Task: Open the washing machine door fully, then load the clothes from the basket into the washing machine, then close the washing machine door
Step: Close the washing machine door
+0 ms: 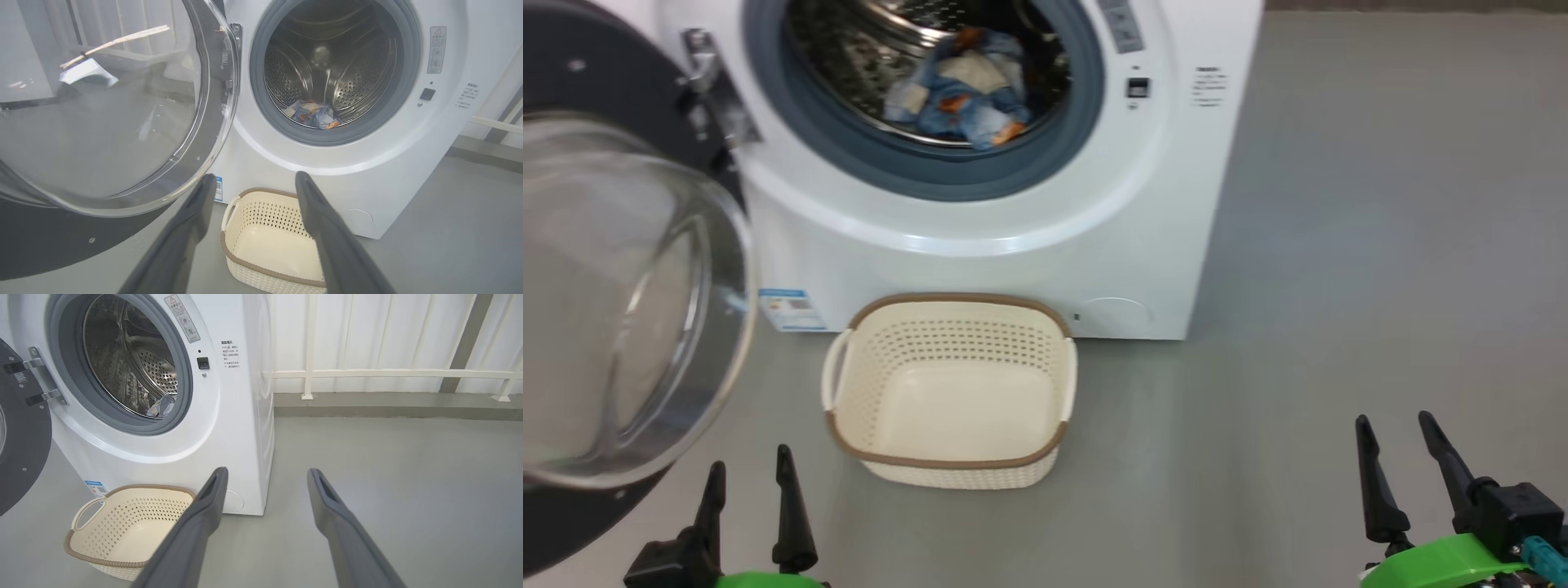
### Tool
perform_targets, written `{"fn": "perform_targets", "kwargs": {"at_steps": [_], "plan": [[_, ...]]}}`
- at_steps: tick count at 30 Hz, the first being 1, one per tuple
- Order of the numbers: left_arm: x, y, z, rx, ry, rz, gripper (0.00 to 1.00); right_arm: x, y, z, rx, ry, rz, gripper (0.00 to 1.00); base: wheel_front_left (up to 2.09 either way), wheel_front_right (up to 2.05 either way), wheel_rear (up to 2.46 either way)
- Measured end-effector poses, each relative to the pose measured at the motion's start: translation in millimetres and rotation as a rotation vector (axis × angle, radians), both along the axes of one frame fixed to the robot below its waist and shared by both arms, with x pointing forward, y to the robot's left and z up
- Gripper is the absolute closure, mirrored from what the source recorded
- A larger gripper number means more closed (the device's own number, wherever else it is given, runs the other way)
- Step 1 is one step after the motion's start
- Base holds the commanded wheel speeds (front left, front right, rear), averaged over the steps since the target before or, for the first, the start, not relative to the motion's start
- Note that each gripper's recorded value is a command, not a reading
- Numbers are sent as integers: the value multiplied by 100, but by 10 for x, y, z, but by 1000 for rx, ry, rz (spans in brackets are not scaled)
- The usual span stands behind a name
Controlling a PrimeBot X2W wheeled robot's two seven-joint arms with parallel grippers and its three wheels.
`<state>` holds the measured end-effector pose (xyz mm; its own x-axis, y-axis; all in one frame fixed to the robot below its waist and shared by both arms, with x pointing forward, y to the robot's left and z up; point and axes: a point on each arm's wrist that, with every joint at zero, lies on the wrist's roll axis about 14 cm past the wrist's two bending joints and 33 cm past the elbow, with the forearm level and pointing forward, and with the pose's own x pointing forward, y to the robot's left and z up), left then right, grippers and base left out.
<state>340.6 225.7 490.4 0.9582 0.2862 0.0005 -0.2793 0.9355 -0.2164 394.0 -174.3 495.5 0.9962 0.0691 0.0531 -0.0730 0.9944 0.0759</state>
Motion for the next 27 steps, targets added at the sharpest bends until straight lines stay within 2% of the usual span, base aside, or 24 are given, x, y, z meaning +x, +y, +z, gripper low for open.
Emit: {"fn": "perform_targets", "kwargs": {"at_steps": [13,19,27], "plan": [[-790,727,55,8,-14,279,0,267,1046,130,-21,-45,290,0,0,0,0],[-1149,955,55,6,-16,388,0,274,1486,174,-28,-60,409,0,0,0,0],[-1389,1106,63,6,-10,480,0,308,1812,172,-27,-66,497,0,0,0,0]]}}
